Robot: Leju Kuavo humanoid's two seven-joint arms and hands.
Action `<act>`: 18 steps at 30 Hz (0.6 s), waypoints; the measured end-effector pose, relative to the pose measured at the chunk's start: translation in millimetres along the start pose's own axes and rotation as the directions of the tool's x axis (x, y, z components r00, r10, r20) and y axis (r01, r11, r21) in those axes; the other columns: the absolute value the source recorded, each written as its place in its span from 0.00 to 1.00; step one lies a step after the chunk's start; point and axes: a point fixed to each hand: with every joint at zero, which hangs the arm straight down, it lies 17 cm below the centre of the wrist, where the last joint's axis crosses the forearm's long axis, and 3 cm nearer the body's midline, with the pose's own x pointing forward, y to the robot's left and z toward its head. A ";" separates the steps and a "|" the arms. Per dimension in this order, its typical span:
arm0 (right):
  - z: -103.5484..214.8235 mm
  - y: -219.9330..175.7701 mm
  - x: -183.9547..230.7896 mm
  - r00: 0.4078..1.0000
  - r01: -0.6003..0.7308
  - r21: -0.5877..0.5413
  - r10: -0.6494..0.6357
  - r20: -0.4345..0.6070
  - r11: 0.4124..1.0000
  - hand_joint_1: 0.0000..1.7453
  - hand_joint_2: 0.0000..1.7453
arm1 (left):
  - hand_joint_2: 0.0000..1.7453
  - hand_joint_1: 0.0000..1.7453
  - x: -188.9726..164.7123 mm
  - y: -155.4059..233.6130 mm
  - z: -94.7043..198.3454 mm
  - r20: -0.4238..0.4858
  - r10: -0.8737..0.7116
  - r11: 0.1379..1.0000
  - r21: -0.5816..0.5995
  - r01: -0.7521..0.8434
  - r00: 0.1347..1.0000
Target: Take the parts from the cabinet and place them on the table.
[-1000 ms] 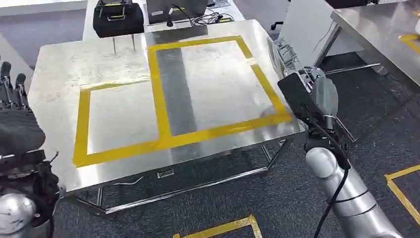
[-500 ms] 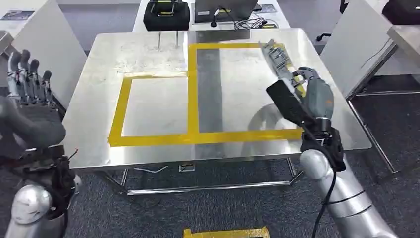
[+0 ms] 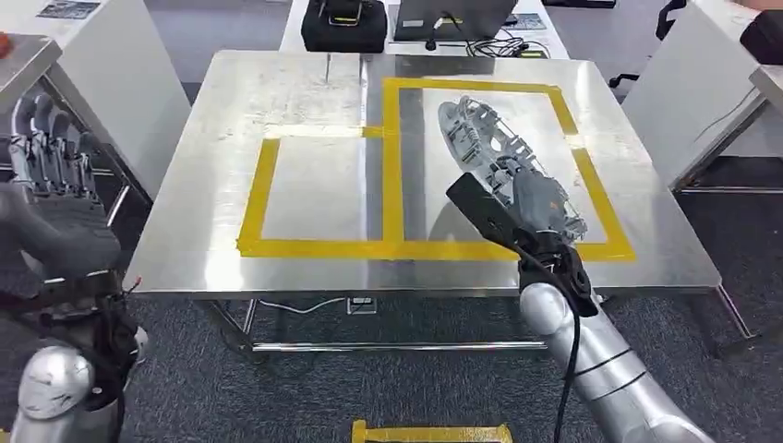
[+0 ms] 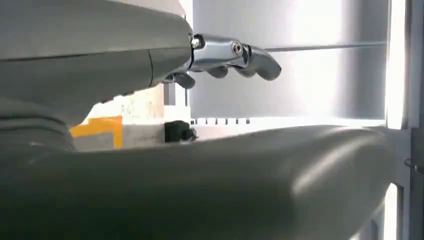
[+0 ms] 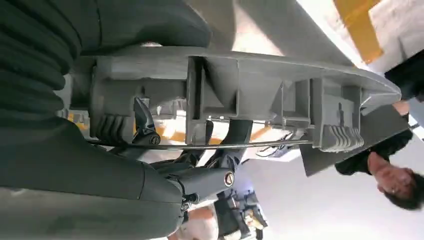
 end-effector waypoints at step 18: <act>6.7 50.9 -13.5 0.998 0.058 0.149 -0.051 -0.046 0.987 1.00 1.00 | 0.00 0.00 2.7 -7.0 1.3 0.012 0.017 1.000 -0.011 -0.017 1.000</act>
